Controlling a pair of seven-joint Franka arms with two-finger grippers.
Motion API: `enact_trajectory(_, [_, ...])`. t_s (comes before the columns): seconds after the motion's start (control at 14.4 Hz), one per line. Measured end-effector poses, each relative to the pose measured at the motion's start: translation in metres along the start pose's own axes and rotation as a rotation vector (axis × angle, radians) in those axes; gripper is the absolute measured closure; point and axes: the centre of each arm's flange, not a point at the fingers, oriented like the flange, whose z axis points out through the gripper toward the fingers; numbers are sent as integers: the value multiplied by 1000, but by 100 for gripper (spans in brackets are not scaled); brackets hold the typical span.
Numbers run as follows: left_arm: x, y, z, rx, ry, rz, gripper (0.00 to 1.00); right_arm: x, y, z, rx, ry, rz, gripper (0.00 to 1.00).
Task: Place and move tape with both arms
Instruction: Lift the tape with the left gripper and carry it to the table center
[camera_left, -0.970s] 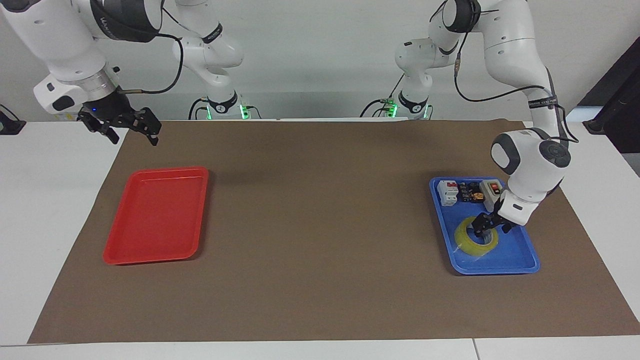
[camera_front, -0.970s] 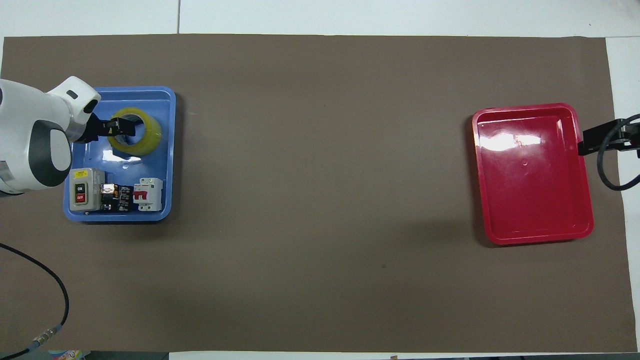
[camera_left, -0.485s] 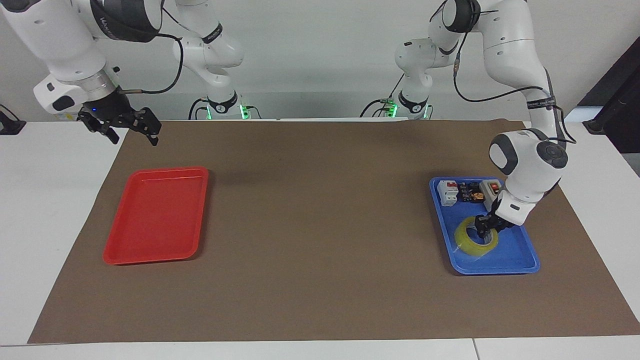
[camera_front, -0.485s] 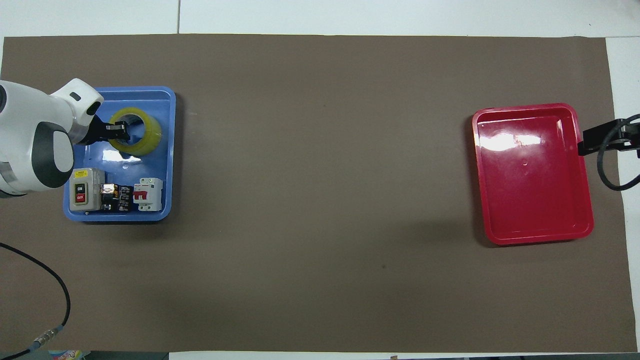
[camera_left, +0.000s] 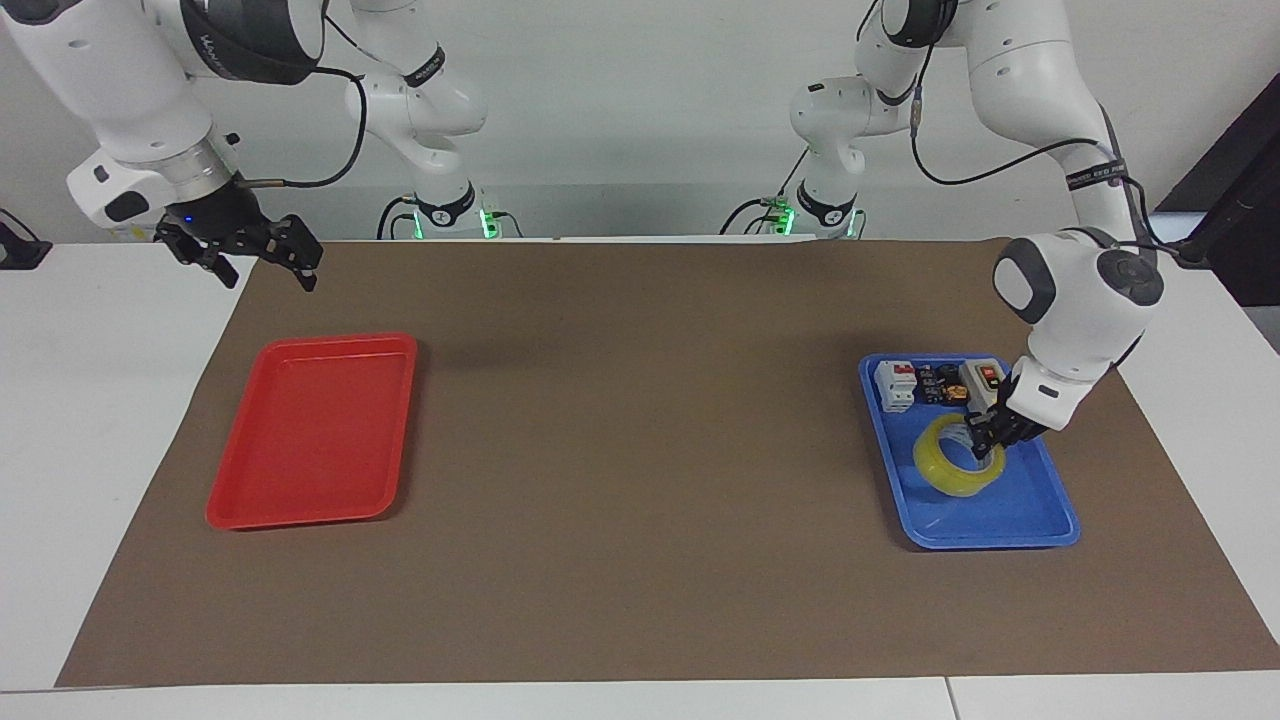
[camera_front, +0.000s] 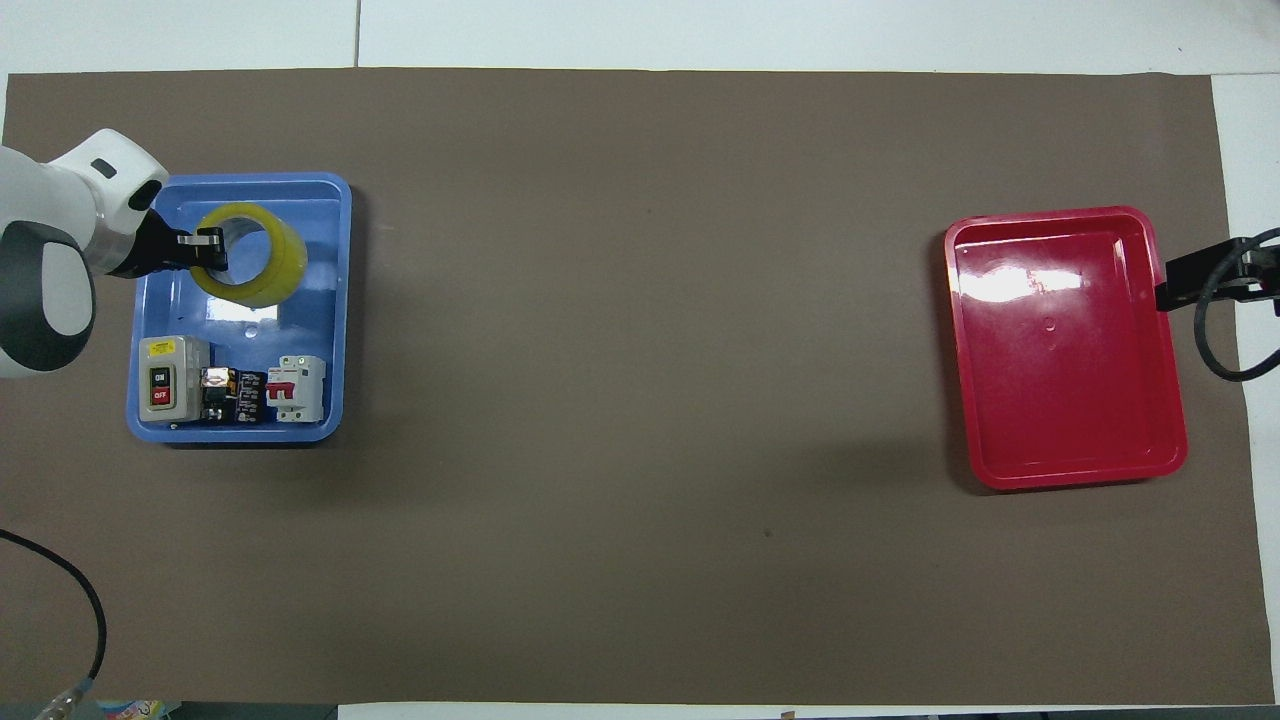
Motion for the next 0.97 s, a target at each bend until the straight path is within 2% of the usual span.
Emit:
enact_trajectory(0.14, [-6,43,-22,13,-6,-9,78,0,0,0,0,0,0,0])
enact_trajectory(0.35, [-25,151,-21,26,-6,-70,78,0,3,0,1,0,5,0])
enact_trajectory(0.62, [-85,297,-11,18,-23,-139,78,0,4,0,1,0,8,0])
enact_trajectory(0.97, [-151,402,18,50,-2,-163,78,0,4,0,1,0,8,0])
